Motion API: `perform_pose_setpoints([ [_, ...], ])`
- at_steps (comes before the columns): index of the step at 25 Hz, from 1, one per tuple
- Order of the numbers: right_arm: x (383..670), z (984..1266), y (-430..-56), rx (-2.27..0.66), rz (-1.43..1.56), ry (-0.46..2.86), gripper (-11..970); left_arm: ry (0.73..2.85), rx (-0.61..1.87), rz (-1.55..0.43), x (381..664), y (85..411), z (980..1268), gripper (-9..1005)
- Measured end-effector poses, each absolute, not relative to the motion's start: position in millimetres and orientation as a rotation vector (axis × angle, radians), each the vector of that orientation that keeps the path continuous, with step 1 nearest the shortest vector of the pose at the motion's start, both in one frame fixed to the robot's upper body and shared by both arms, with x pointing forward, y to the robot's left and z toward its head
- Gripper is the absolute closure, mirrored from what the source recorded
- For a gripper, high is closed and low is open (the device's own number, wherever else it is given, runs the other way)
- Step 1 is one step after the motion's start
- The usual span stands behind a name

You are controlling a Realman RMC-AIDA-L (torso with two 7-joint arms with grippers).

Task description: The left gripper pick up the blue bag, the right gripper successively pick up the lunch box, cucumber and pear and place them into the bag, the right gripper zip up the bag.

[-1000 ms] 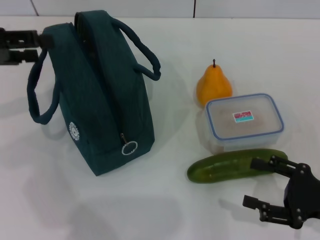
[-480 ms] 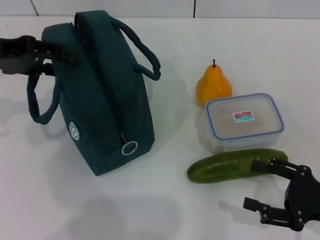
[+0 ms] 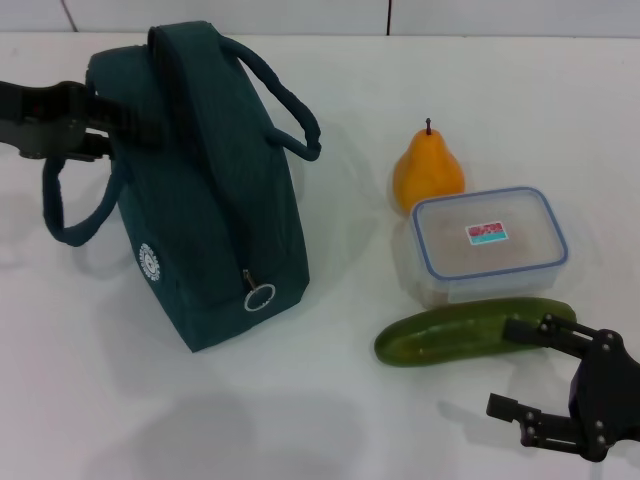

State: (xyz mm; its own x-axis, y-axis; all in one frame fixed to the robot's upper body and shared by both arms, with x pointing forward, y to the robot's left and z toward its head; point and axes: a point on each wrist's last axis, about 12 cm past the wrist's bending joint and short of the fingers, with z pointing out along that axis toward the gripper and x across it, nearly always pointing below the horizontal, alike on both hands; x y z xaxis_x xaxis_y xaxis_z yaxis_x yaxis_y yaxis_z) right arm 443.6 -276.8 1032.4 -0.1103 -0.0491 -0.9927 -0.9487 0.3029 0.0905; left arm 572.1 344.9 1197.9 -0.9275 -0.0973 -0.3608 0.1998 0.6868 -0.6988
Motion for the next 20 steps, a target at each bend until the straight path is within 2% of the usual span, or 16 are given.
perform_pose_setpoints([
  [11, 442.2, 1033.5, -276.6, -0.975, 1.03, 1.45, 182, 2.504, 0.118, -1.13, 573.9, 338.7, 1201.2, 622],
  [18, 441.8, 1033.8, -276.5, -0.975, 1.034, 1.447, 182, 2.486, 0.161, -1.135, 576.9, 333.5, 1204.4, 907],
  [20, 441.5, 1034.4, -276.5, -0.964, 1.039, 1.442, 181, 2.483, 0.162, -1.137, 577.4, 333.3, 1205.3, 909],
])
